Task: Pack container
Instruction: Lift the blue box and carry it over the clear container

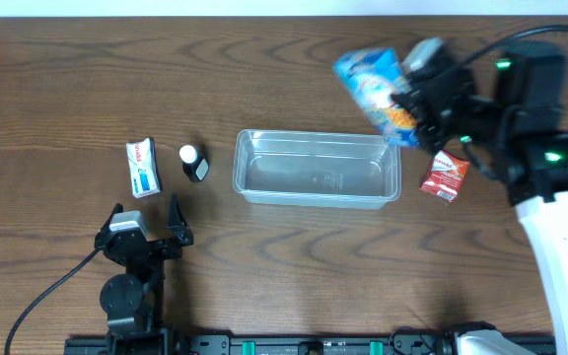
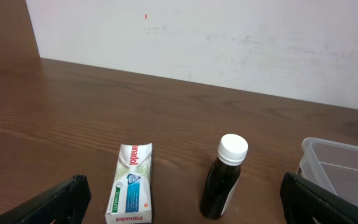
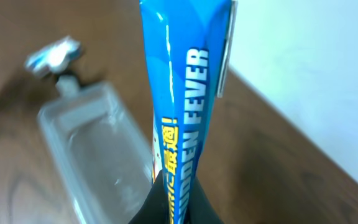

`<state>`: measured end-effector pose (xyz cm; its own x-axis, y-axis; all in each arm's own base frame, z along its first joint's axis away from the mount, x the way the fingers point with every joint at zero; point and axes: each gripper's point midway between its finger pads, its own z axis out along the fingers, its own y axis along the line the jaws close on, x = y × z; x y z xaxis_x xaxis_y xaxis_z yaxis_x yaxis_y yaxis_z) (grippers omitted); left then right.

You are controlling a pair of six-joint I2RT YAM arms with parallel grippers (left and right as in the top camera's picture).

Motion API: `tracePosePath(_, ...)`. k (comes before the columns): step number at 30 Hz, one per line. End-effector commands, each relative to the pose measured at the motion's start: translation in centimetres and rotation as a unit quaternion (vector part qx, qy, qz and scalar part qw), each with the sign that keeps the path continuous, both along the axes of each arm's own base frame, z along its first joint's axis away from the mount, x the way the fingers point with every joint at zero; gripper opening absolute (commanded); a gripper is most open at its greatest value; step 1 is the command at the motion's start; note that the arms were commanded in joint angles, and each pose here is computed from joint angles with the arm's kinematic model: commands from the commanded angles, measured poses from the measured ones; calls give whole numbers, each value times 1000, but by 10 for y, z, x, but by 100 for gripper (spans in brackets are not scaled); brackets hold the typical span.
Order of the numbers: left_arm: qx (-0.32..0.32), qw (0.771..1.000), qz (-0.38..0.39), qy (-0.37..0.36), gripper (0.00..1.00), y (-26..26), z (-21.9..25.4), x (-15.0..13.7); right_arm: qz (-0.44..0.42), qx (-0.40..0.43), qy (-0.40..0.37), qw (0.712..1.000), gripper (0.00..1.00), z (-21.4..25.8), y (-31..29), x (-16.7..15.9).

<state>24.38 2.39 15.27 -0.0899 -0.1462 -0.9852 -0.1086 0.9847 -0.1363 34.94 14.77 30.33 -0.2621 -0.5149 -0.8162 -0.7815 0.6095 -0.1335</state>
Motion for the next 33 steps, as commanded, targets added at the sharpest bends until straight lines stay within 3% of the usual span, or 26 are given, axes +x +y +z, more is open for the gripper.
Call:
tracePosePath(1, 6, 1000, -1, 24, 98, 0, -15, -1, 25, -110, -21, 993, 1, -29, 7, 4)
tracePosePath(7, 6, 1000, -1, 24, 98, 0, -15, -1, 77, -199, -24, 977, 1, -61, 31, 1)
tracePosePath(16, 6, 1000, -1, 24, 98, 0, -15, -1, 99, -255, 37, 961, 1, -114, 42, 2)
tracePosePath(33, 6, 1000, -1, 24, 98, 0, -15, -1, 251, -271, 64, 927, 1, -159, 59, -21)
